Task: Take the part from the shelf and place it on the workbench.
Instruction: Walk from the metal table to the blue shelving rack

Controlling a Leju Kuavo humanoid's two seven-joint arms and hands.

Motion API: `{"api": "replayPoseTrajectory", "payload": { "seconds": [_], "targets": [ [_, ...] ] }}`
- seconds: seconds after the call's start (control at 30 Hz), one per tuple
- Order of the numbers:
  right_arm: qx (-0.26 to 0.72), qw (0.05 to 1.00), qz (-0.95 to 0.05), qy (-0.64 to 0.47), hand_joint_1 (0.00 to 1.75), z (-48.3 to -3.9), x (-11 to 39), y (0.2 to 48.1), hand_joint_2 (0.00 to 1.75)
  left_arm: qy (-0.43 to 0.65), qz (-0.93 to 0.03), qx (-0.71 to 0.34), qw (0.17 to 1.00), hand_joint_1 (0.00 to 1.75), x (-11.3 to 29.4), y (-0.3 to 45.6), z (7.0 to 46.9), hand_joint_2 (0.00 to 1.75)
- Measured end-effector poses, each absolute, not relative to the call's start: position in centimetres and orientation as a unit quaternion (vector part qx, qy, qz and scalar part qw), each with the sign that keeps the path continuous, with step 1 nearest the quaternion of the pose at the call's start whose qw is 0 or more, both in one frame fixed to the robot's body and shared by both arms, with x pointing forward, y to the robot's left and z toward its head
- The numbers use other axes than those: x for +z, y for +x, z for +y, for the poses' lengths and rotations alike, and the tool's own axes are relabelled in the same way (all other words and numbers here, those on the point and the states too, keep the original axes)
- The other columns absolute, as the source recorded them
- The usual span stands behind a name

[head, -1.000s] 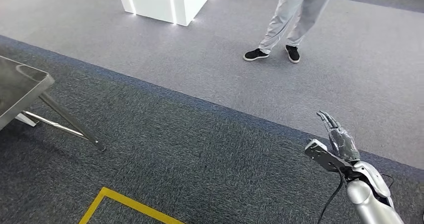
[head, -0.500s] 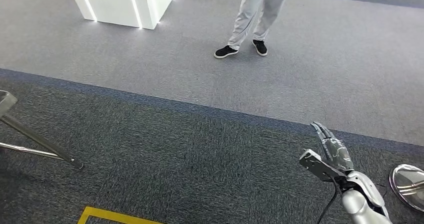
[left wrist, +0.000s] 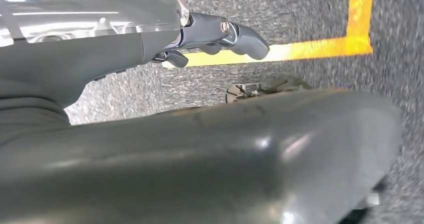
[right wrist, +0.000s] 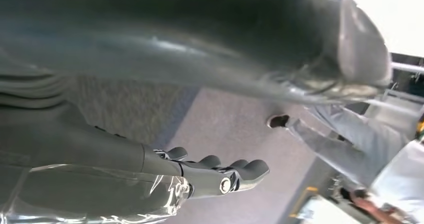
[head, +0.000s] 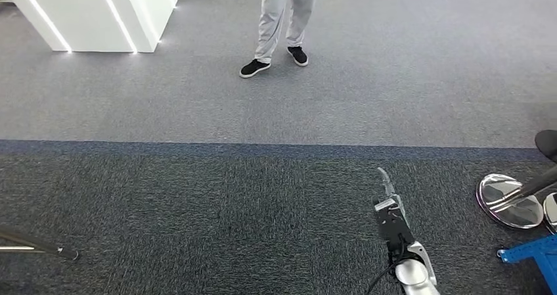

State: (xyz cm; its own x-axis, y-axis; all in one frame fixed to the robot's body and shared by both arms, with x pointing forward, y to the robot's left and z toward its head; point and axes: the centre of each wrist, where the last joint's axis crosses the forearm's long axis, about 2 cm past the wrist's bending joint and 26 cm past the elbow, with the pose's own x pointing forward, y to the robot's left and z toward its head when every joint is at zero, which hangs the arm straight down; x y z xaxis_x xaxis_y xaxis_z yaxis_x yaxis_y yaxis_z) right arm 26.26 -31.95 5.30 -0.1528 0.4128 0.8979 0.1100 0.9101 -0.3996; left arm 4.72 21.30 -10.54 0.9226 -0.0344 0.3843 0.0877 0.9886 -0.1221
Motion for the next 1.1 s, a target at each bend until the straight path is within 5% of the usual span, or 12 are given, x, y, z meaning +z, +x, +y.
{"api": "replayPoseTrajectory", "payload": {
  "seconds": [0.23,1.1],
  "targets": [
    [0.048,0.654,-0.743,-0.129,0.0,-27.8,4.3,25.4,0.0,-0.077,-0.201,-0.031,0.976,0.0,-10.4,5.7,21.2,0.0],
    [0.057,0.699,-0.703,-0.123,0.0,-25.4,2.6,22.3,0.0,-0.084,-0.173,-0.029,0.981,0.0,-10.4,5.2,20.8,0.0]
  ]
}}
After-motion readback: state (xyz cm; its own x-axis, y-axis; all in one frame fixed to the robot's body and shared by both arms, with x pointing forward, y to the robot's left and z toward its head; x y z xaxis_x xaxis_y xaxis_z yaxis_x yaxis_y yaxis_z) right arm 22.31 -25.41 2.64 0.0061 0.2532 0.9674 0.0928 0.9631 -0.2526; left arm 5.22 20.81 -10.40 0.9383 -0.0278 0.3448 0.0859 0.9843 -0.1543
